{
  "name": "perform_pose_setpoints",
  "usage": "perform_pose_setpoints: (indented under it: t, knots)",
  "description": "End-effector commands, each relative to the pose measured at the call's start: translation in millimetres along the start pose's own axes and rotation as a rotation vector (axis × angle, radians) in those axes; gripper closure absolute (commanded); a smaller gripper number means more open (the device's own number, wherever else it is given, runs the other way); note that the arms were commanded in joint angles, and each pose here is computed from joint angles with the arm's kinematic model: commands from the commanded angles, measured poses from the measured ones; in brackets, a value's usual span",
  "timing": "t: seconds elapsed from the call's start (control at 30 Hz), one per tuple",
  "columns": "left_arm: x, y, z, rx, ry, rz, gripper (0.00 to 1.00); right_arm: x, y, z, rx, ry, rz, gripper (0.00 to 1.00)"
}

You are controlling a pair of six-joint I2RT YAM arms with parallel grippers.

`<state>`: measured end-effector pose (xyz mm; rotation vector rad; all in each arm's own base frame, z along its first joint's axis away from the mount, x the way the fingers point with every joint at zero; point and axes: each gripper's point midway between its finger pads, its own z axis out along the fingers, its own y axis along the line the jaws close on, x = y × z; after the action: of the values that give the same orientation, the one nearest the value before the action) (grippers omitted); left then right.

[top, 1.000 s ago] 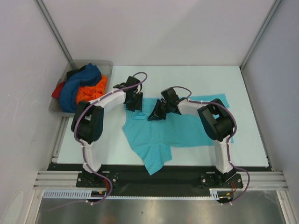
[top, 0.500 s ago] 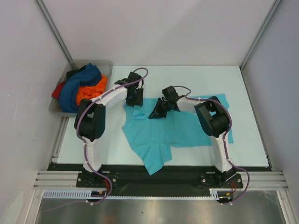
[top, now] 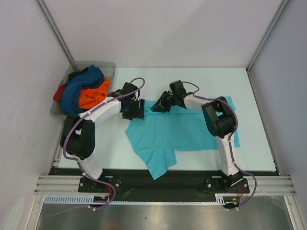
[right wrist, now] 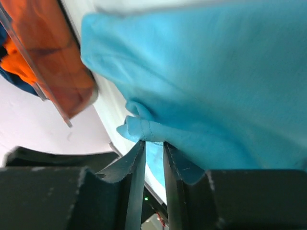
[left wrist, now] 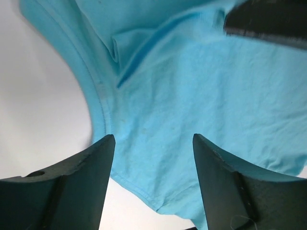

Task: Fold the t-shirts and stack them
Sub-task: Fold the tshirt

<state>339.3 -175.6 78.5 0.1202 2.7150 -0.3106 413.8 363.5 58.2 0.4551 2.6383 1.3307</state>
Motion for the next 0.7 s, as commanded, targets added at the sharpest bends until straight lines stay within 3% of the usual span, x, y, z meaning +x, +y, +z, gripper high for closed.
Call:
perform_pose_setpoints:
  t: [0.0, 0.3, 0.5, 0.67]
  knots:
    - [-9.9, -12.4, -3.8, 0.08, -0.036, 0.0, 0.28, -19.9, 16.6, 2.1, -0.099, 0.013, 0.016, 0.73]
    - [-22.0, -19.5, 20.3, 0.256, 0.009, -0.167, 0.28, -32.0, 20.4, -23.9, -0.098, 0.031, -0.098, 0.59]
    - [-31.1, -12.2, 33.6, 0.218, 0.018, -0.198, 0.34, -1.1, 24.6, -46.3, -0.062, 0.028, -0.151, 0.49]
    - [-36.0, -1.4, 9.2, 0.154, -0.067, -0.227, 0.36, 15.7, 15.1, -39.9, -0.008, -0.031, -0.194, 0.43]
